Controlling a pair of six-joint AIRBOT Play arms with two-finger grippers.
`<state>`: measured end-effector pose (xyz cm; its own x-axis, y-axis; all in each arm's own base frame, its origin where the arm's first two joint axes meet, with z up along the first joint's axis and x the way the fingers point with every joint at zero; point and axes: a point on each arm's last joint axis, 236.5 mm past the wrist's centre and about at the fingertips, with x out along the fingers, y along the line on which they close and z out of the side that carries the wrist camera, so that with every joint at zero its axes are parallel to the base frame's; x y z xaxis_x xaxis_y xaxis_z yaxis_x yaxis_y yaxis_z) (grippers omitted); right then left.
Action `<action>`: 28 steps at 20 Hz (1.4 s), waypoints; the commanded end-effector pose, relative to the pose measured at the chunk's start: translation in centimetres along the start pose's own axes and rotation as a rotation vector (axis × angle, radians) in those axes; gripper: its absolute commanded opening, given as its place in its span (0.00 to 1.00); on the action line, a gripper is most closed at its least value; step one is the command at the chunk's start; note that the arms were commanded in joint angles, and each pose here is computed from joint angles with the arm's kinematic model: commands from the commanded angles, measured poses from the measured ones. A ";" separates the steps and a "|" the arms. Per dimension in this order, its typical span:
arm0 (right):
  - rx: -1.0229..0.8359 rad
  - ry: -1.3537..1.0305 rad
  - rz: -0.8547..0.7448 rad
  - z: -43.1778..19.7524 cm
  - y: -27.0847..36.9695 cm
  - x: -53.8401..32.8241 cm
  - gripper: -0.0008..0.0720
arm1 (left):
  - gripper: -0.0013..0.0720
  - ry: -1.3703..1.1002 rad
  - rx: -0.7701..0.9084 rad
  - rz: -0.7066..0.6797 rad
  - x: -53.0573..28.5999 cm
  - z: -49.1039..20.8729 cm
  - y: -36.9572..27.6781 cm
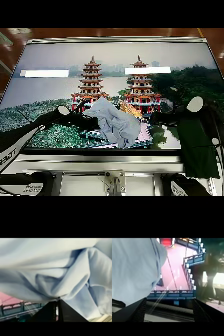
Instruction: Fold the shirts.
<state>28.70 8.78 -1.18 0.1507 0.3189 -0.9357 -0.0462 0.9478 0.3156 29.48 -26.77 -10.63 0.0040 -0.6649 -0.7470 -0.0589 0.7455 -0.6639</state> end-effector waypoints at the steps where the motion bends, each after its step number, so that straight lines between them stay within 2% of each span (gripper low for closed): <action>1: 0.150 -0.049 0.127 -0.6 1.5 3.8 0.95 | 0.08 -0.032 0.029 -0.020 -1.0 0.4 -1.3; 5: 0.257 -0.094 0.175 -1.0 1.5 6.0 0.95 | 0.08 -0.074 0.070 -0.042 -2.7 0.8 -2.9; 13: 0.276 0.012 0.311 -1.8 6.5 11.5 0.95 | 0.08 -0.127 0.118 -0.072 -4.8 1.1 -5.0; 14: 0.289 -0.001 0.318 -1.5 6.8 11.7 0.73 | 0.08 -0.133 0.123 -0.075 -5.0 1.1 -5.2; 15: 0.291 -0.020 0.324 -1.0 6.9 11.6 0.27 | 0.08 -0.141 0.129 -0.078 -5.3 1.2 -5.5; 16: 0.284 -0.033 0.329 -0.4 6.9 11.3 0.11 | 0.08 -0.151 0.135 -0.082 -5.6 1.3 -5.7; 20: 0.040 -0.131 0.363 3.1 9.3 7.1 0.09 | 0.08 -0.244 0.207 -0.104 -8.7 2.9 -7.4; 22: -0.108 -0.242 0.328 6.0 10.4 2.5 0.09 | 0.08 -0.357 0.248 -0.138 -13.0 5.1 -9.7; 25: -0.308 -0.514 0.274 10.7 13.0 -8.4 0.09 | 0.08 -0.623 0.379 -0.214 -24.2 7.7 -16.0; 28: -0.430 -0.839 0.243 12.9 16.3 -22.6 0.09 | 0.08 -0.949 0.558 -0.279 -38.1 6.4 -23.6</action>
<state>37.92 18.63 15.46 0.5836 0.5952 -0.5525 -0.4279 0.8036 0.4136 38.26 -21.94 21.02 0.5823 -0.7302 -0.3574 0.3937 0.6380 -0.6618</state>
